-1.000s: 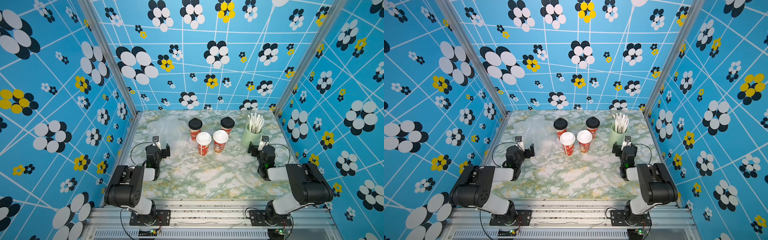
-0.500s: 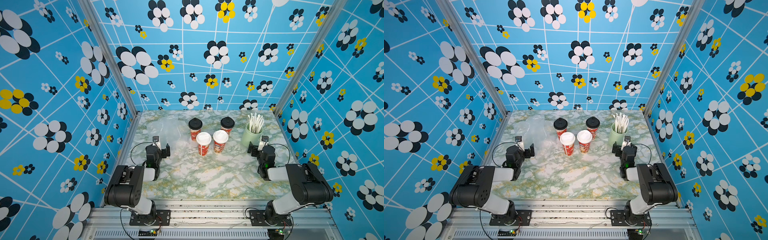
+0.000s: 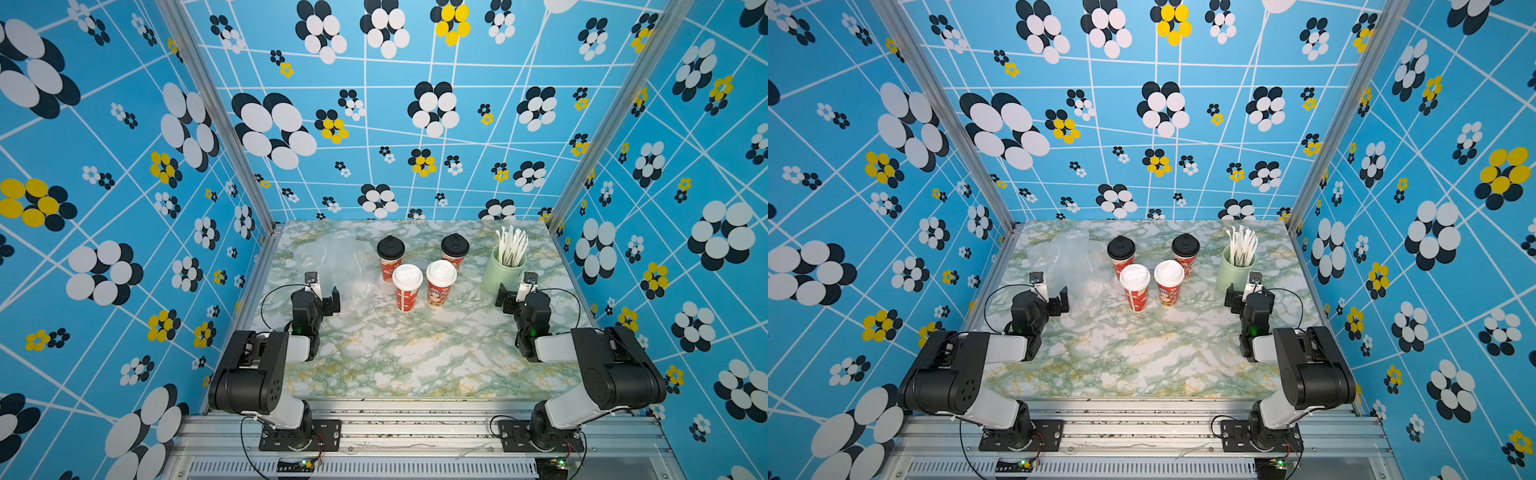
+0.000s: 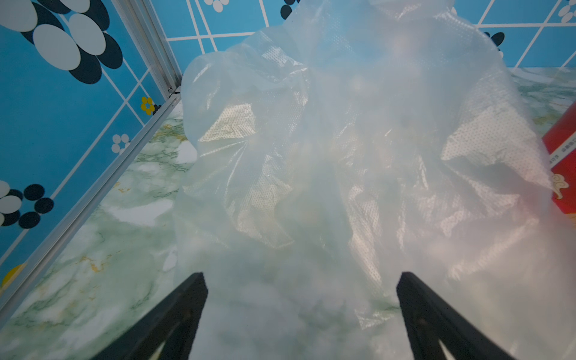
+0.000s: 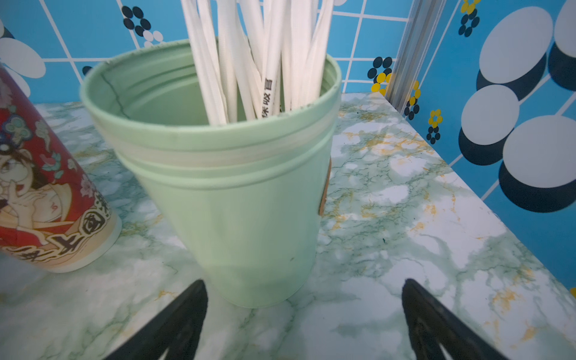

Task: Pack milk tea into plastic carrier bags
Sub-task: Pick up the plastic carrier bag from the center of the board.

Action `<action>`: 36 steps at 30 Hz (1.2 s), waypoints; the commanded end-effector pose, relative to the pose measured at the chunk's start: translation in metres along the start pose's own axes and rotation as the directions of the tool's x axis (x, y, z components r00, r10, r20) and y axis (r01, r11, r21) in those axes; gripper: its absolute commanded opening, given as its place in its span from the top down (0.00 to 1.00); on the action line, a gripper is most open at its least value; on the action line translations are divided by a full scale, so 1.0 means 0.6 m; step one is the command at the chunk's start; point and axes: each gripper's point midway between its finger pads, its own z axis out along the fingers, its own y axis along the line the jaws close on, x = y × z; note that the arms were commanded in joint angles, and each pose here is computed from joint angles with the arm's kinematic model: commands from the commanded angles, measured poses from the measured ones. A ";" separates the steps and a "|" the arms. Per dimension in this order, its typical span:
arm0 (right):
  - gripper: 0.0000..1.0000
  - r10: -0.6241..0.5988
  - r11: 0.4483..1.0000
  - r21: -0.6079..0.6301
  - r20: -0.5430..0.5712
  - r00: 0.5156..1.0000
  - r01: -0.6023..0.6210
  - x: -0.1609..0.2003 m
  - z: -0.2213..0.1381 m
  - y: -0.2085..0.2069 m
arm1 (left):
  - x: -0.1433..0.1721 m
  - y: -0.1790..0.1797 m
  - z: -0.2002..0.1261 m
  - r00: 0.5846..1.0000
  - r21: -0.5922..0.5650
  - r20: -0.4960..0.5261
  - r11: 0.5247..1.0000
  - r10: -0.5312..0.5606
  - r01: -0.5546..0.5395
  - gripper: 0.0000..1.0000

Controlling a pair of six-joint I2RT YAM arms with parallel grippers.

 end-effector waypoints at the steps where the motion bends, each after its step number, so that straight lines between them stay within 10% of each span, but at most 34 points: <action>1: 0.01 0.024 0.999 0.031 0.051 0.998 -0.025 -0.017 -0.017 -0.014 | -0.024 0.010 -0.004 1.000 -0.034 0.022 0.999 -0.014 0.015 0.01; 9: 0.01 0.031 0.999 0.026 0.052 0.998 -0.032 -0.062 -0.054 -0.020 | -0.075 0.058 -0.052 0.997 -0.215 -0.046 0.975 -0.068 0.056 0.01; 17: 0.01 0.117 0.986 -0.105 -0.087 0.989 -0.126 -0.126 -0.107 0.009 | -0.123 0.009 -0.085 0.946 -0.132 -0.246 0.974 -0.210 0.182 0.00; 36: 0.08 0.177 0.920 -0.288 -0.300 0.937 -0.266 -0.137 -0.147 0.089 | -0.072 -0.191 0.029 0.745 0.004 -0.667 1.000 -0.003 0.008 0.12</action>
